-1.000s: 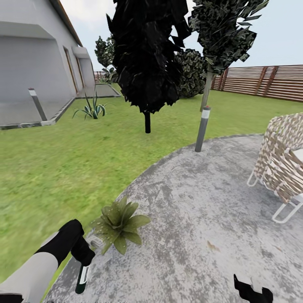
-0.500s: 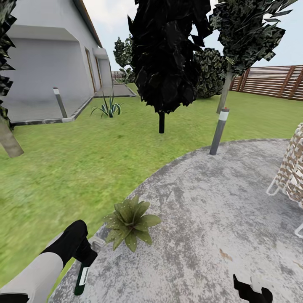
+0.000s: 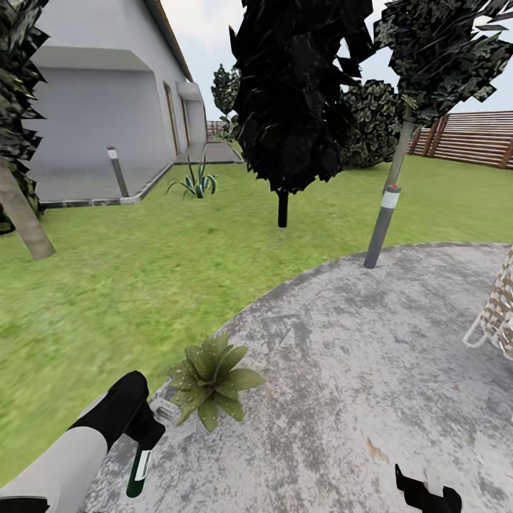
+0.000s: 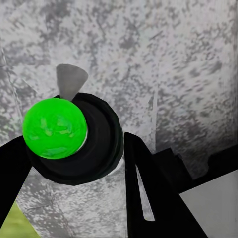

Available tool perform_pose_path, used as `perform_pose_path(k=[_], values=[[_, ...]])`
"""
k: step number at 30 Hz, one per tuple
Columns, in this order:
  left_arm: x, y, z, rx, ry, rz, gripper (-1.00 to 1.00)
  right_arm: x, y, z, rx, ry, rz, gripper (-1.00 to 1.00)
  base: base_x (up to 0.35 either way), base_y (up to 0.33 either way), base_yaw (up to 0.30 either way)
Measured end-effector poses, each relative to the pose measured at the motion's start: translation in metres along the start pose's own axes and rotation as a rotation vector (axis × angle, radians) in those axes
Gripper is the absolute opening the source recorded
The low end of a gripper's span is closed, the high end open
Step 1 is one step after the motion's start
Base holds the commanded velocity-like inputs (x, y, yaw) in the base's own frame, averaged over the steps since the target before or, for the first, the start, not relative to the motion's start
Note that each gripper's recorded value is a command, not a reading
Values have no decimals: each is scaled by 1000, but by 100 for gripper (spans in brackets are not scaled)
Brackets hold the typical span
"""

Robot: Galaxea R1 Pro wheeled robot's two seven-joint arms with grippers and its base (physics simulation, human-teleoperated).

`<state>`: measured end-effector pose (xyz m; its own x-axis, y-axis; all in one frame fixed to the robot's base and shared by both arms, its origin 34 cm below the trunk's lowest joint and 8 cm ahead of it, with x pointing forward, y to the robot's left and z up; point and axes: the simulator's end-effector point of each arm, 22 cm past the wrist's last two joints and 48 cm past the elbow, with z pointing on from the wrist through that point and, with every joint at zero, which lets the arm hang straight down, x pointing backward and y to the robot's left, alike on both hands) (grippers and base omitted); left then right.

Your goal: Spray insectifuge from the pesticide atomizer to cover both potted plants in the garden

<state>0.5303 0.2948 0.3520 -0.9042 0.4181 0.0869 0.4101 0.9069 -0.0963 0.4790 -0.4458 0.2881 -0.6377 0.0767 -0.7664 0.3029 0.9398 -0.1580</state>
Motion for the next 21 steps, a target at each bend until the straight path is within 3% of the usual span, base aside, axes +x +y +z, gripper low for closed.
perform_pose_path(k=[6, 13, 21], values=[[0, 0, 0, -1, -1, 0, -100, 0, 0, 0, 0, 0, 0, 100, 67, -264, 262], [0, 1, -1, -1, -2, -2, -100, 0, 0, 0, 0, 0, 0, 100, 59, -271, 52], [0, 1, -1, -1, -2, -3, -100, 0, 0, 0, 0, 0, 0, 100, 95, -271, 260]])
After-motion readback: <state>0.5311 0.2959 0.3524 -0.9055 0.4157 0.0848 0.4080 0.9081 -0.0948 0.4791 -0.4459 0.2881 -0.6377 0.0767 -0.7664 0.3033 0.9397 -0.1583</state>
